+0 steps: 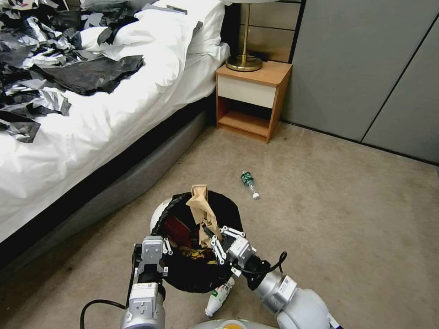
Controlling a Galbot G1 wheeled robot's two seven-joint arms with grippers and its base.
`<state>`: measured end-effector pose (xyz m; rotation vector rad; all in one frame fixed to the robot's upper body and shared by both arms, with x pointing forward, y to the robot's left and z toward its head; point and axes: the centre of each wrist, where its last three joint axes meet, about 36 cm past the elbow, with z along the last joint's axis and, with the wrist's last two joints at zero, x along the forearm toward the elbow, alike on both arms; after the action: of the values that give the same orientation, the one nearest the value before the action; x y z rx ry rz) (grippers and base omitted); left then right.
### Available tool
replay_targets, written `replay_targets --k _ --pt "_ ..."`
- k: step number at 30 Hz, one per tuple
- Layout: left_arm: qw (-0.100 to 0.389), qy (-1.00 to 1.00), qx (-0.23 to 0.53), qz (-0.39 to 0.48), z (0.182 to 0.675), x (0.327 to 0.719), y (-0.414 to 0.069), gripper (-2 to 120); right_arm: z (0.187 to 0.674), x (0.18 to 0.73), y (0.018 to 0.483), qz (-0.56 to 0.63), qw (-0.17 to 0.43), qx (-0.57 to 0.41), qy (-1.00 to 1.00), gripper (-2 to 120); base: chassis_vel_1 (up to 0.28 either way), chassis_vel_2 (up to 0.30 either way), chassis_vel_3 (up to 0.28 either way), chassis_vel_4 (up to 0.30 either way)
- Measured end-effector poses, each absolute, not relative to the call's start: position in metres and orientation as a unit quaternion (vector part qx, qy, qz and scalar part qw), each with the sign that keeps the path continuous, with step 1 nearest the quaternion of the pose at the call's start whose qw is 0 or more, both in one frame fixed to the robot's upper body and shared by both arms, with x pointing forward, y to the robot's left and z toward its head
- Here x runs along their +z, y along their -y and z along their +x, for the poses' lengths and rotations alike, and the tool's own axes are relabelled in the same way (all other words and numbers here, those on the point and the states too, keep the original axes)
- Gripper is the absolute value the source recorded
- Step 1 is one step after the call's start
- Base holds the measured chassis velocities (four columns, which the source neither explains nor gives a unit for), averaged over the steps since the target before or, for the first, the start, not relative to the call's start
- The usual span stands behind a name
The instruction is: Pick up the trash bin, then pick up the garbage from the floor and place it into the trash bin.
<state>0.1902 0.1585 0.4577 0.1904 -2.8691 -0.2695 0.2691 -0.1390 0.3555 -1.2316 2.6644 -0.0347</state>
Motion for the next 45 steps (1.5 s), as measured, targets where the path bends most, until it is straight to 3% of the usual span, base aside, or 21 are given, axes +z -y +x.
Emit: replay_targets --k 5,8,20,22,29,31,45 --pt "0.125 0.986 -0.092 0.066 0.19 0.459 -0.159 0 0.268 0.349 0.139 -0.416 0.096 -0.016 -0.904 0 0.0 0.0 0.0 0.0" --pt "0.125 0.986 -0.091 0.066 0.19 0.459 -0.159 0 0.268 0.347 0.139 -0.413 0.095 -0.016 -0.906 9 0.0 0.0 0.0 0.0" --pt "0.125 0.986 -0.089 0.062 0.189 0.46 -0.155 0 0.273 0.35 0.14 -0.404 0.098 -0.017 -0.909 51 0.0 0.0 0.0 0.0" --pt "0.126 0.986 -0.088 0.061 0.188 0.46 -0.154 0 0.273 0.351 0.14 -0.403 0.098 -0.017 -0.91 63 0.0 0.0 0.0 0.0" --pt "0.127 0.986 -0.087 0.06 0.188 0.46 -0.154 0 0.274 0.352 0.14 -0.402 0.099 -0.018 -0.91 82 0.0 0.0 0.0 0.0" --pt "0.127 0.986 -0.087 0.06 0.188 0.46 -0.154 0 0.274 0.352 0.14 -0.401 0.1 -0.018 -0.91 95 0.0 0.0 0.0 0.0" --pt "0.136 0.985 -0.087 0.061 0.188 0.462 -0.153 0 0.273 0.36 0.139 -0.405 0.111 -0.019 -0.907 100 0.0 0.0 0.0 0.0"
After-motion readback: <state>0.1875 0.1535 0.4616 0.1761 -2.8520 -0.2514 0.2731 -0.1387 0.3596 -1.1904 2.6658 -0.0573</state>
